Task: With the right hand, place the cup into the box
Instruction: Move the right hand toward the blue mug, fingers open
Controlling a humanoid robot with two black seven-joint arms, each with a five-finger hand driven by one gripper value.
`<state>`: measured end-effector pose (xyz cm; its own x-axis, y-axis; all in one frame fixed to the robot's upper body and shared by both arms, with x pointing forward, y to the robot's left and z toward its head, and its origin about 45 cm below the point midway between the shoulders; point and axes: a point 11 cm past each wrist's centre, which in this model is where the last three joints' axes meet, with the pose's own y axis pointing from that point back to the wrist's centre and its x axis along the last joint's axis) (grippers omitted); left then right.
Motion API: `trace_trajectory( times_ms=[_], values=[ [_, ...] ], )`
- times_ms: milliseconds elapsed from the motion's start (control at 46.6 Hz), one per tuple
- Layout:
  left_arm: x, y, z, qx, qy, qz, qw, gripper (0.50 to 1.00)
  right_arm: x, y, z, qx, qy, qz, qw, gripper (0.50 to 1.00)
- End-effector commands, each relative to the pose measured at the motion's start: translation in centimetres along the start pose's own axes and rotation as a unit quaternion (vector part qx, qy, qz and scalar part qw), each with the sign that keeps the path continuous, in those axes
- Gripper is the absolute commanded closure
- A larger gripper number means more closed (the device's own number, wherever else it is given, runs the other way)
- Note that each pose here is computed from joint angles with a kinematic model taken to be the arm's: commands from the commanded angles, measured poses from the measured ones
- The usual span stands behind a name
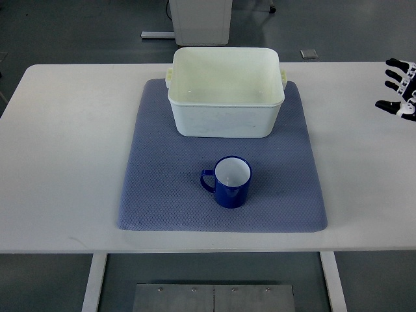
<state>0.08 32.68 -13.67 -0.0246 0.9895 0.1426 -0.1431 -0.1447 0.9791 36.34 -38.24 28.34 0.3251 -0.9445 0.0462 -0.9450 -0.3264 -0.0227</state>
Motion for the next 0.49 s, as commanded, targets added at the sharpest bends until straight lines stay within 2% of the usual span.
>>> trace_trajectory(
  times_ms=[0, 472],
  values=[
    [0.0, 0.0, 0.0, 0.000, 0.000, 0.000, 1.000, 0.500, -0.8, 0.5, 0.4, -0.008, 0.013, -0.015, 1.000, 0.500],
    [0.0, 0.0, 0.0, 0.000, 0.000, 0.000, 1.000, 0.500, -5.8, 2.2, 5.1, -0.047, 0.067, -0.088, 0.993, 0.500]
  ],
)
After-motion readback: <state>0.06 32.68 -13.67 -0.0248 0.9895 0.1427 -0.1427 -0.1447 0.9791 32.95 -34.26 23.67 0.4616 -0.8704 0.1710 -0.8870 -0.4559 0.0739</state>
